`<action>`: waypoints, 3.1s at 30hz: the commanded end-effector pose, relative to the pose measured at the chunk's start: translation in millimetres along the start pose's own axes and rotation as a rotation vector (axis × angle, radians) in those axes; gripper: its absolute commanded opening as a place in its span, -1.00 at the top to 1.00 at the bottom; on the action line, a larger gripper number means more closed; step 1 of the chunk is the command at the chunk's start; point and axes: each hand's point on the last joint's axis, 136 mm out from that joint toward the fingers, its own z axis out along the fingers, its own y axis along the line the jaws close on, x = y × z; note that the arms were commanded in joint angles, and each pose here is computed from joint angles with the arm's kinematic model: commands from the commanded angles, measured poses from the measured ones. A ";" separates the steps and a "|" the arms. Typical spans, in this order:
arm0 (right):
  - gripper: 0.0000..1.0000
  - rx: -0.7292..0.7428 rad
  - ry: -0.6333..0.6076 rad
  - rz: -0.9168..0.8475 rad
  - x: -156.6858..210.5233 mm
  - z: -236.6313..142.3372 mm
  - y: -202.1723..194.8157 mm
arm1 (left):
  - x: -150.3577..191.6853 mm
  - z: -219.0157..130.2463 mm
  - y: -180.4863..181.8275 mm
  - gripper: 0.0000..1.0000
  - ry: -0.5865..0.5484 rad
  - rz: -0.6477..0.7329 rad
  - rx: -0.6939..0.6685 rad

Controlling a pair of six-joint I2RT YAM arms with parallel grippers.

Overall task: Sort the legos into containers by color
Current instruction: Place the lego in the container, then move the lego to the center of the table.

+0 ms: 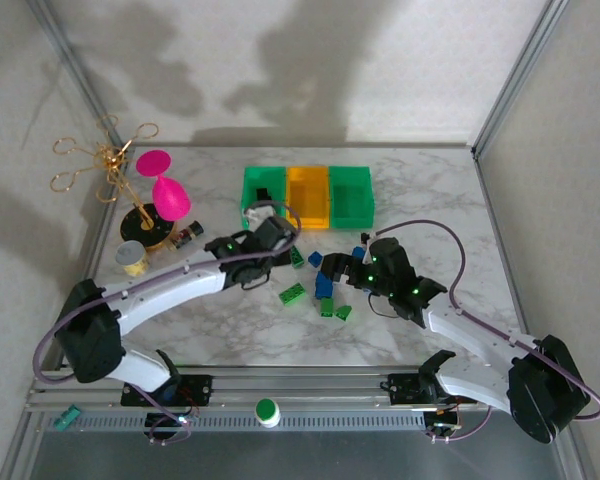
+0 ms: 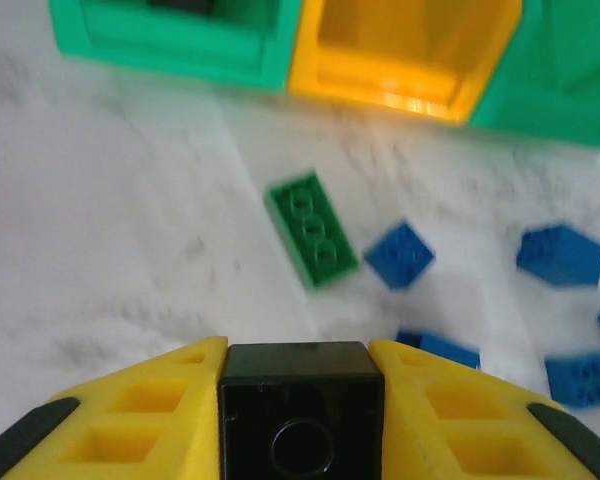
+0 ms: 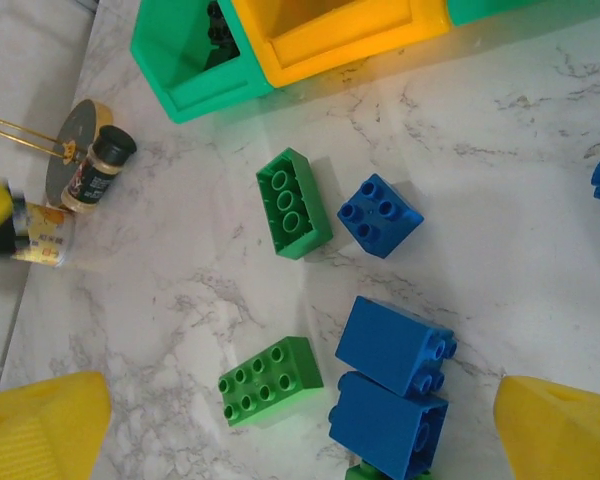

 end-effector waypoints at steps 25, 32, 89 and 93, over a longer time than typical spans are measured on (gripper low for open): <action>-0.97 0.026 -0.074 -0.004 -30.4 8.4 12.3 | -92.9 176.9 35.5 0.35 -0.027 0.001 -0.158; -0.97 0.035 -0.063 -0.014 -29.4 13.1 10.7 | -97.8 189.0 37.1 0.25 -0.030 0.017 -0.176; -0.62 0.252 0.253 -0.029 111.8 79.3 63.6 | 7.5 -50.9 79.5 -0.99 0.053 -0.043 0.246; -0.65 0.286 0.233 -0.056 106.4 90.2 61.1 | 6.1 -56.8 83.8 -0.99 0.027 -0.068 0.244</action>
